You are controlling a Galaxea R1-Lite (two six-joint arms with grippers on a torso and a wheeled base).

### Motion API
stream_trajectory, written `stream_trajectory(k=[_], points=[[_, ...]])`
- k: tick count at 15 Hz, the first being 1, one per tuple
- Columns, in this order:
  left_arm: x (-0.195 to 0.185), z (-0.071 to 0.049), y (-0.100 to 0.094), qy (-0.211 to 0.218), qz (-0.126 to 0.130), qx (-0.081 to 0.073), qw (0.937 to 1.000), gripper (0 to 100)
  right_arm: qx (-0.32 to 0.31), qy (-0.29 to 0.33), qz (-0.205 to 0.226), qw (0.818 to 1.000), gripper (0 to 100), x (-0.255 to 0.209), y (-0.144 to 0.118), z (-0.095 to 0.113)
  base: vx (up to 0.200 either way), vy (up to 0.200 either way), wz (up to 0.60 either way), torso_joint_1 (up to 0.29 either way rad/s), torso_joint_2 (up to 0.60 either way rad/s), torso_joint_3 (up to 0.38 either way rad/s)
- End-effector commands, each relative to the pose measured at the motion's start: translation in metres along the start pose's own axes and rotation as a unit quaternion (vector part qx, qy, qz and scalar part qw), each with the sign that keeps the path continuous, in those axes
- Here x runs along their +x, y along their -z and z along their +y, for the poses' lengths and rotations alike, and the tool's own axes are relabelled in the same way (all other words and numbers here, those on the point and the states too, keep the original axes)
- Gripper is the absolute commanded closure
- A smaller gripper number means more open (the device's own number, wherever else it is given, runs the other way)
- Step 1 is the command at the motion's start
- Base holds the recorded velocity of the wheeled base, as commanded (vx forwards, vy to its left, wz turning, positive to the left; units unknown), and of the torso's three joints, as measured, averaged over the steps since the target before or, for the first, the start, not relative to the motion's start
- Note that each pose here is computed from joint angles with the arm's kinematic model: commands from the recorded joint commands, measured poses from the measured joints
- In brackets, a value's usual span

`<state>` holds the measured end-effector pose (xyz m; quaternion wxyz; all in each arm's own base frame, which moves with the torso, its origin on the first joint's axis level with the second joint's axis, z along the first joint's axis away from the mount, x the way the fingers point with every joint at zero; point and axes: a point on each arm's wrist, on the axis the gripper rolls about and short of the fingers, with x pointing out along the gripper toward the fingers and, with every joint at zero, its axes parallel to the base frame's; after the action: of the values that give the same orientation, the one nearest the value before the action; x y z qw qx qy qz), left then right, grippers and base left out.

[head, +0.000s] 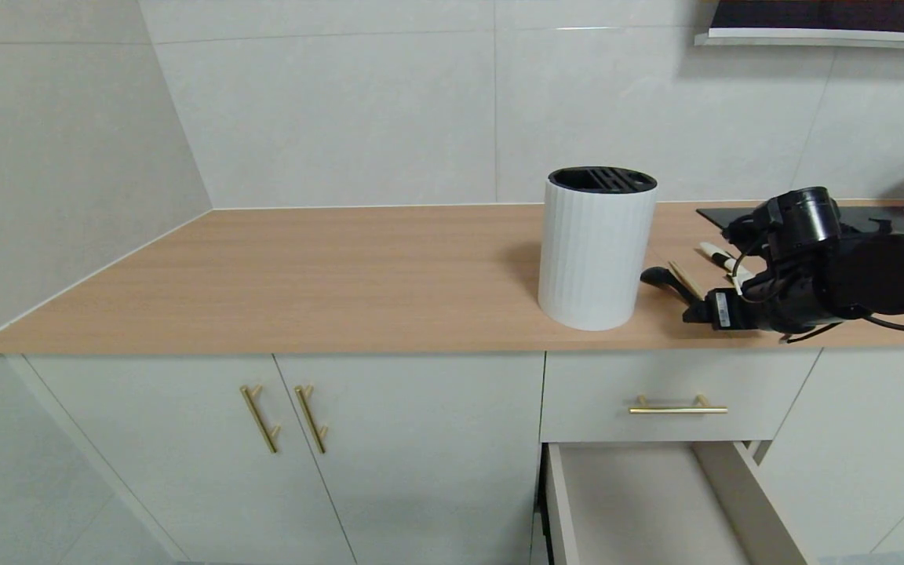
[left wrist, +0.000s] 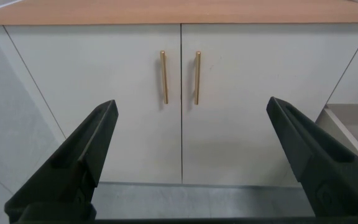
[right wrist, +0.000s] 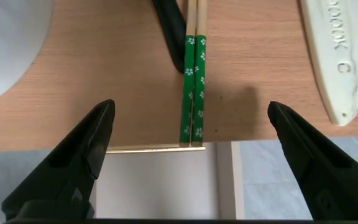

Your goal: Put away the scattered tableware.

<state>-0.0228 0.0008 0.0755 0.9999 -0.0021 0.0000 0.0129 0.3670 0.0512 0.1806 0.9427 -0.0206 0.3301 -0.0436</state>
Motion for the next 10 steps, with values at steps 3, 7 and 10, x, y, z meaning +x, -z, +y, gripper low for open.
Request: stream_trajectory(k=[3,7,10], points=[[0.0,0.0,0.0,0.0,0.0,0.0,1.0,0,-0.001,0.001,0.009,1.0,100,0.007,0.002,0.0,0.0,0.0,0.0,0.0,0.0,0.0],[0.0,0.0,0.0,0.0,0.0,0.0,1.0,0,0.003,0.002,0.004,1.0,100,0.005,0.001,-0.001,0.0,0.0,0.0,0.0,0.0,0.0],[0.0,0.0,0.0,0.0,0.0,0.0,1.0,0,0.009,0.002,-0.004,1.0,100,-0.002,-0.002,-0.001,0.0,0.0,0.0,0.0,0.0,0.0]])
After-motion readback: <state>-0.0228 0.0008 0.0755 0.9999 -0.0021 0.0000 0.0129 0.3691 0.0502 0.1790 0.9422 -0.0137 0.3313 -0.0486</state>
